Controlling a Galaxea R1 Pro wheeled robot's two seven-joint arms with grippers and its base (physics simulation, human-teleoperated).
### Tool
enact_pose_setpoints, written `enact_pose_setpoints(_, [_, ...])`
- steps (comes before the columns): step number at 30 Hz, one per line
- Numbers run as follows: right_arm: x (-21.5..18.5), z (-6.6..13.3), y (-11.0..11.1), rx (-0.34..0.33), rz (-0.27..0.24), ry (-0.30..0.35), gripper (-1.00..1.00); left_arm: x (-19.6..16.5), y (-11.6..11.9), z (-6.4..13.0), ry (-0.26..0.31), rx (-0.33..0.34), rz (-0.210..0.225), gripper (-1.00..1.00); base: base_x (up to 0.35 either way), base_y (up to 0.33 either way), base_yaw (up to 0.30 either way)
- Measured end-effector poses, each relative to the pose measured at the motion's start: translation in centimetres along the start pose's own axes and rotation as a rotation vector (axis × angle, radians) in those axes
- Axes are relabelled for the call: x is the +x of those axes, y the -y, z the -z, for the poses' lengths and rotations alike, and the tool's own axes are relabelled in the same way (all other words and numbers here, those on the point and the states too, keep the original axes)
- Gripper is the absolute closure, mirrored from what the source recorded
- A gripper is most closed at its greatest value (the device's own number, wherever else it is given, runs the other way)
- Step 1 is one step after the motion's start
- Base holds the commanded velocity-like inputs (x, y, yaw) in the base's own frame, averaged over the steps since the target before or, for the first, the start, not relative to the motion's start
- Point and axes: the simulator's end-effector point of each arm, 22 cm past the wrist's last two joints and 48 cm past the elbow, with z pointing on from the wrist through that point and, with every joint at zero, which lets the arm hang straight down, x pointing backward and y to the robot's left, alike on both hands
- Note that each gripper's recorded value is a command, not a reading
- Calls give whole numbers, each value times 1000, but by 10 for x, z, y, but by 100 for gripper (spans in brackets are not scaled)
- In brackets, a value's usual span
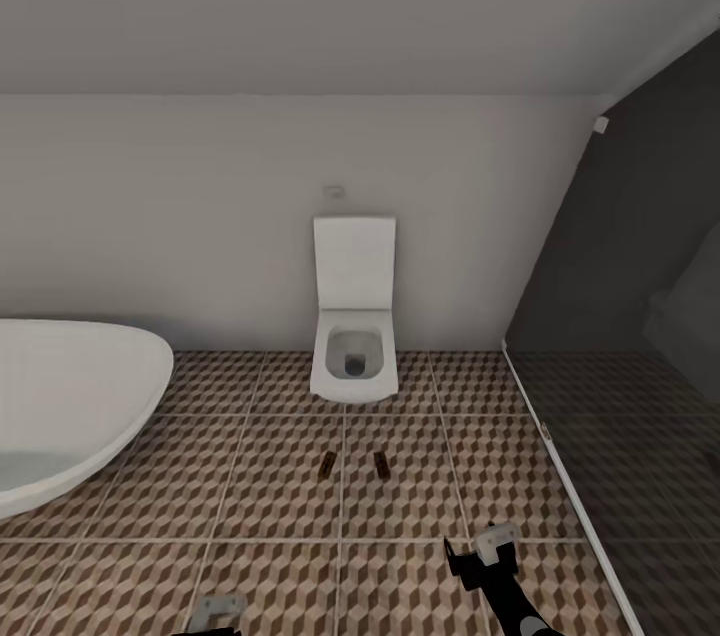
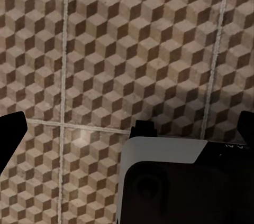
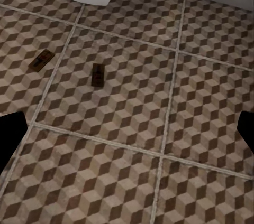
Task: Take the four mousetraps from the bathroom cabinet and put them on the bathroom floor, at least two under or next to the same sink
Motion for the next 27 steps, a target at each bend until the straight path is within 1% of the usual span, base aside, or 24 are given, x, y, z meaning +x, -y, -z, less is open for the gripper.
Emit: enact_pose_setpoints(27, [-22, 2, 5, 10, 4, 43, -100, -19, 0, 8, 43, 2, 6, -100, 0, 0, 0])
